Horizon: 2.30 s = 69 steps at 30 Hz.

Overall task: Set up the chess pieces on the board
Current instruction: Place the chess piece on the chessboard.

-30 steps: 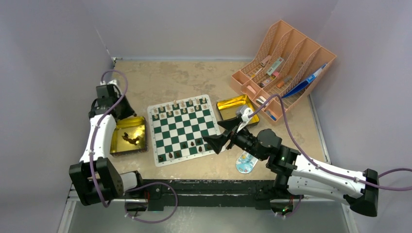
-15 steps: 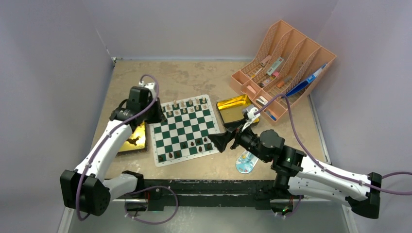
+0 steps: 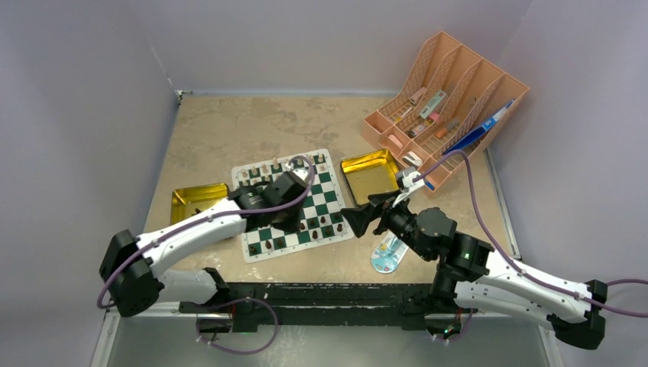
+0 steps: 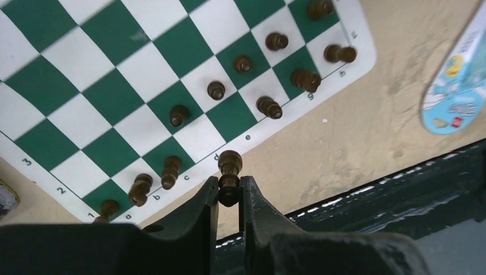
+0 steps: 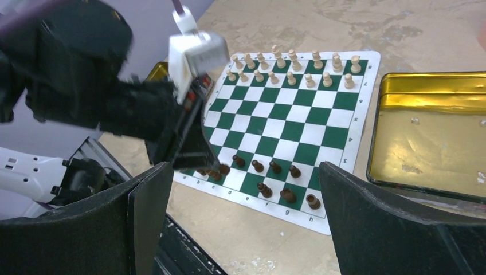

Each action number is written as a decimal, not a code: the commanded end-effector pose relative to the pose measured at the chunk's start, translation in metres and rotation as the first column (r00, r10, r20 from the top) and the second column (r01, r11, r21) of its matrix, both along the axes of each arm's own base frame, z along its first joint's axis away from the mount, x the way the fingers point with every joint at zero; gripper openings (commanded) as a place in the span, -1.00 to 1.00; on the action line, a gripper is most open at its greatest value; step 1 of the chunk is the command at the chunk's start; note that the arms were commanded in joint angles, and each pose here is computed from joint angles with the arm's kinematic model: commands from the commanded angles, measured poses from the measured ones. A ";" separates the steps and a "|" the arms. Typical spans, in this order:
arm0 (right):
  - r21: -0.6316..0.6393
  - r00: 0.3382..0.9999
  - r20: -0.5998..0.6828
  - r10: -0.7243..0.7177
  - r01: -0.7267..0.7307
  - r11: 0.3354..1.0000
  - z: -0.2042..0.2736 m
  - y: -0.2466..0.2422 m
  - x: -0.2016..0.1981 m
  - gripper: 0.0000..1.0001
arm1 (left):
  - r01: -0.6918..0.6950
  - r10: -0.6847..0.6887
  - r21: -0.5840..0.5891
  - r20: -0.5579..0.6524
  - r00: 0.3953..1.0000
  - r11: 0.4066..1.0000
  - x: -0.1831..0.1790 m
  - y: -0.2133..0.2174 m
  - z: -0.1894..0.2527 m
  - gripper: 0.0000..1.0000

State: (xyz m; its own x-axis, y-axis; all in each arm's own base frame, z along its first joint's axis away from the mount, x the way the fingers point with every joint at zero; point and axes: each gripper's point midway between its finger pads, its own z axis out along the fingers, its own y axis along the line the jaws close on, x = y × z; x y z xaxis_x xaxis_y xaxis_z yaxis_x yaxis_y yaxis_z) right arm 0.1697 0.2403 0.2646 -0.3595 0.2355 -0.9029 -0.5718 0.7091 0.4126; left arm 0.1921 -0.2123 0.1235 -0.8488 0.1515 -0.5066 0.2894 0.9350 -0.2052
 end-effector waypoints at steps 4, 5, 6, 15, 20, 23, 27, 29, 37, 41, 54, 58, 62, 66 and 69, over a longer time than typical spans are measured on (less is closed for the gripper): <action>0.037 0.999 0.027 -0.041 0.040 0.998 0.017 -0.008 0.004 0.98 | -0.091 0.089 0.085 0.018 0.996 0.992 -0.008 -0.011 -0.013 -1.00; 0.034 0.999 0.026 -0.039 0.038 0.999 0.017 -0.007 0.004 0.98 | -0.100 0.099 0.089 0.020 0.995 0.991 -0.008 -0.009 -0.014 -1.00; 0.031 0.999 0.026 -0.035 0.035 0.999 0.016 -0.007 0.004 0.98 | -0.109 0.107 0.093 0.024 0.994 0.990 -0.009 -0.007 -0.016 -1.00; 0.028 0.999 0.035 -0.020 0.019 0.999 0.018 -0.006 0.002 0.98 | -0.134 0.127 0.113 0.065 0.990 0.984 -0.007 0.008 -0.024 -0.95; 0.033 0.999 0.046 -0.025 0.023 0.999 0.020 -0.007 0.003 0.98 | -0.135 0.130 0.133 0.050 0.990 0.982 -0.007 0.007 -0.034 -0.93; 0.040 0.999 0.047 -0.022 0.020 0.999 0.021 -0.006 0.003 0.98 | -0.129 0.124 0.105 0.051 0.991 0.986 -0.006 0.002 -0.036 -0.91; 0.042 0.999 0.044 -0.010 0.008 0.999 0.020 -0.002 0.002 0.98 | -0.143 0.138 0.104 0.049 0.989 0.984 -0.006 0.005 -0.040 -0.89; 0.039 0.999 0.043 -0.007 0.006 0.999 0.020 -0.002 0.002 0.98 | -0.140 0.136 0.106 0.047 0.990 0.984 -0.006 0.007 -0.042 -0.88; 0.044 0.999 0.046 -0.007 0.005 0.999 0.023 -0.001 0.002 0.98 | -0.143 0.136 0.136 0.062 0.989 0.980 -0.001 0.012 -0.040 -0.87; 0.048 0.999 0.045 -0.005 0.002 0.999 0.023 0.000 0.002 0.98 | -0.107 0.103 0.089 0.043 0.994 0.990 -0.001 -0.002 -0.036 -0.88; 0.043 0.999 0.049 -0.006 0.004 0.999 0.022 0.000 0.002 0.98 | -0.097 0.097 0.102 0.010 0.995 0.990 -0.002 -0.003 -0.044 -0.87; 0.044 0.999 0.052 -0.006 0.003 0.999 0.022 -0.002 0.002 0.98 | -0.104 0.107 0.084 -0.023 0.994 0.991 -0.001 0.001 -0.054 -0.87; 0.045 0.998 0.058 -0.008 0.006 0.999 0.023 -0.003 0.002 0.98 | -0.102 0.104 0.076 -0.025 0.994 0.992 0.001 -0.001 -0.055 -0.87; 0.044 0.998 0.060 -0.011 0.009 0.999 0.023 -0.003 0.003 0.98 | -0.093 0.096 0.079 -0.034 0.995 0.992 0.002 -0.003 -0.056 -0.87; 0.040 0.998 0.059 -0.011 0.009 0.999 0.021 -0.002 0.003 0.98 | -0.068 0.070 0.047 -0.042 0.997 0.997 0.002 -0.013 -0.054 -0.88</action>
State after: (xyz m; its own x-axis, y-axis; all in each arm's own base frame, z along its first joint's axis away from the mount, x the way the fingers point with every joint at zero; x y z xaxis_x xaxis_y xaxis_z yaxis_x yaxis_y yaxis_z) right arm 0.1716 0.2377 0.2650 -0.3406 0.2237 -0.9132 -0.5730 0.7207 0.3902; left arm 0.1866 -0.2083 0.0611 -0.8930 0.1054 -0.4375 0.1734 0.9777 -0.1184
